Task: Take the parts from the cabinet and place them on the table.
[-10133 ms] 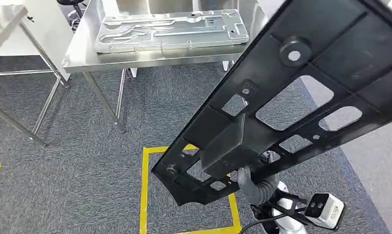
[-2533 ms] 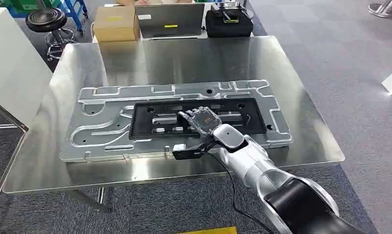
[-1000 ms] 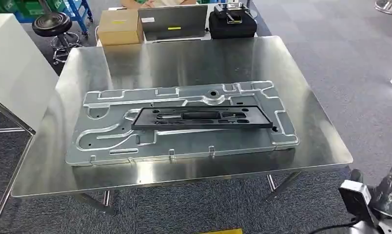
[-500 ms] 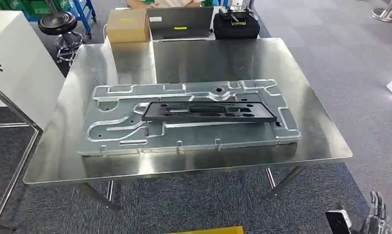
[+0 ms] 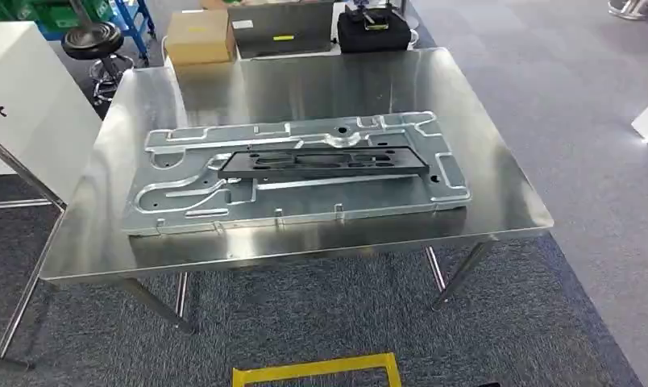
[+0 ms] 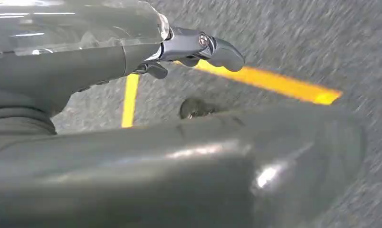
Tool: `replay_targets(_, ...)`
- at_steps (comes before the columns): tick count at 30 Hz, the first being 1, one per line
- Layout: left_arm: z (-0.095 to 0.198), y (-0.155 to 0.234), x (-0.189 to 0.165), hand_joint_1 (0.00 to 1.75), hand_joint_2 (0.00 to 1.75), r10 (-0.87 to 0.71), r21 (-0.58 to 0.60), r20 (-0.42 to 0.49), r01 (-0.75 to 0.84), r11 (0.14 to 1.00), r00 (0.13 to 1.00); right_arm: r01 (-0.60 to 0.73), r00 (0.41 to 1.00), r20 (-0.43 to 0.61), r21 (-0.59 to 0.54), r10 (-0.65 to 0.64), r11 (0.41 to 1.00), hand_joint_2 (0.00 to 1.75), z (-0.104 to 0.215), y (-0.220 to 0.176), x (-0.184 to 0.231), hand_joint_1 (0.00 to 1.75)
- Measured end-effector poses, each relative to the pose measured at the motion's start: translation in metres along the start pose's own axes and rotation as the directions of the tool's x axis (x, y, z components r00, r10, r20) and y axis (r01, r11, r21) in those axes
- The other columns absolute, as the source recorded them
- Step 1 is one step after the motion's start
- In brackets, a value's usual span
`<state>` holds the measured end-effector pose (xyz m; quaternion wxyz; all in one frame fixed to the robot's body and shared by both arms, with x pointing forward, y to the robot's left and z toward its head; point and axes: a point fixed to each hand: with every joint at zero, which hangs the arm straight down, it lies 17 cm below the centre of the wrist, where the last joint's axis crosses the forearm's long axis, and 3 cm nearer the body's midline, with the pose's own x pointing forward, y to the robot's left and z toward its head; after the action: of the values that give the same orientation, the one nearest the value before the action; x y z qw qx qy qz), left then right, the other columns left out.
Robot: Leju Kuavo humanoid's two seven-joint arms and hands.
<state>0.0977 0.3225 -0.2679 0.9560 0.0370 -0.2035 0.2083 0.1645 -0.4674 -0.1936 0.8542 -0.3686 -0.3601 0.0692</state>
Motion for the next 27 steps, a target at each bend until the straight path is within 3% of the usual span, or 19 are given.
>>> replay_targets(5,0.0,-0.003,0.003,0.0,0.0,0.002,-0.008,0.004,-0.002,1.0,1.0,0.132,0.977,-0.188,0.167,-0.1,0.977,0.0,0.025,0.054,-0.026,0.0)
replay_targets(12,-0.002,-0.008,0.01,0.0,0.0,-0.004,-0.021,0.014,0.004,1.0,1.0,0.208,0.933,-0.351,0.333,-0.083,0.92,0.0,0.057,0.106,-0.039,0.0)
replay_targets(27,-0.002,-0.014,0.008,0.0,0.0,-0.021,-0.039,0.002,0.022,0.999,1.0,0.226,0.922,-0.38,0.378,-0.072,0.898,0.0,0.065,0.122,-0.035,0.0)
